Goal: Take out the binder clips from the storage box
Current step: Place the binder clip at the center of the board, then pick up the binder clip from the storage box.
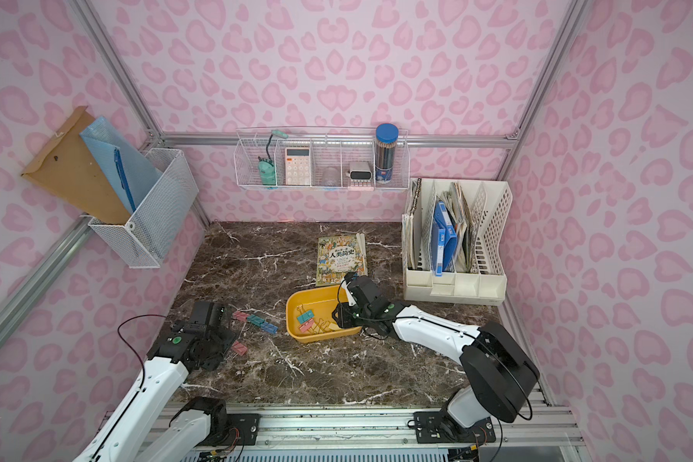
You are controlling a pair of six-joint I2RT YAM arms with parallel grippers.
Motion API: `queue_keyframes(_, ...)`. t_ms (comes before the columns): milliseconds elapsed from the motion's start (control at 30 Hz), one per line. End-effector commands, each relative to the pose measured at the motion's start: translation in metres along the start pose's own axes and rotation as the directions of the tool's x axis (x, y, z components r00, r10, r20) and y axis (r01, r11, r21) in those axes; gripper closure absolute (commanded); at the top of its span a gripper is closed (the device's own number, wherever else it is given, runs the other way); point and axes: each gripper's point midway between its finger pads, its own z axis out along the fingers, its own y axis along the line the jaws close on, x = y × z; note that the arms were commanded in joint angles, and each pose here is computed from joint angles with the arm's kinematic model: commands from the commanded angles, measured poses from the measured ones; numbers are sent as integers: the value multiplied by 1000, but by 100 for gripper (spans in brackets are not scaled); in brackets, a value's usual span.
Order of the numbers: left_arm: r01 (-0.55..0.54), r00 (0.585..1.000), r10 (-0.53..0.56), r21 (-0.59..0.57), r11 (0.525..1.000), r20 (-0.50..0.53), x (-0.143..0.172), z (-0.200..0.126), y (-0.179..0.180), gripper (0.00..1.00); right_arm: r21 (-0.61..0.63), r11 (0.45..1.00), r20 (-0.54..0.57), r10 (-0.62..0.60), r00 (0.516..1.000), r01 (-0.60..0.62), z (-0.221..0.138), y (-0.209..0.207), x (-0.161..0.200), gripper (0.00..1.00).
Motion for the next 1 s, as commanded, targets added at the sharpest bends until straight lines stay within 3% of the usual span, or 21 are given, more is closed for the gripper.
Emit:
queue_keyframes(0, -133, 988, 146, 188, 973, -56, 6, -11, -45, 38, 85, 992, -61, -87, 994, 92, 4, -14, 5, 58)
queue_keyframes(133, -269, 946, 314, 345, 899, -82, 23, -17, -98, 37, 27, 982, -133, -184, 974, 189, 18, -4, 9, 58)
queue_keyframes(233, -362, 904, 421, 385, 849, -79, 40, -20, -126, 34, 36, 972, -182, -223, 958, 233, 28, -7, 10, 60)
queue_keyframes(367, -428, 867, 491, 381, 819, -81, 55, -19, -144, 34, 65, 953, -237, -274, 932, 297, 34, -12, 9, 63)
queue_keyframes(533, -451, 850, 518, 373, 811, -99, 60, -13, -149, 34, 51, 934, -309, -322, 895, 354, 35, -12, 14, 65)
queue_keyframes(800, -423, 861, 496, 385, 820, -110, 63, -9, -152, 34, 61, 910, -350, -365, 863, 410, 33, -18, 17, 68)
queue_keyframes(967, -423, 862, 493, 372, 826, -115, 64, -6, -149, 34, 55, 903, -360, -380, 852, 426, 34, -16, 15, 80)
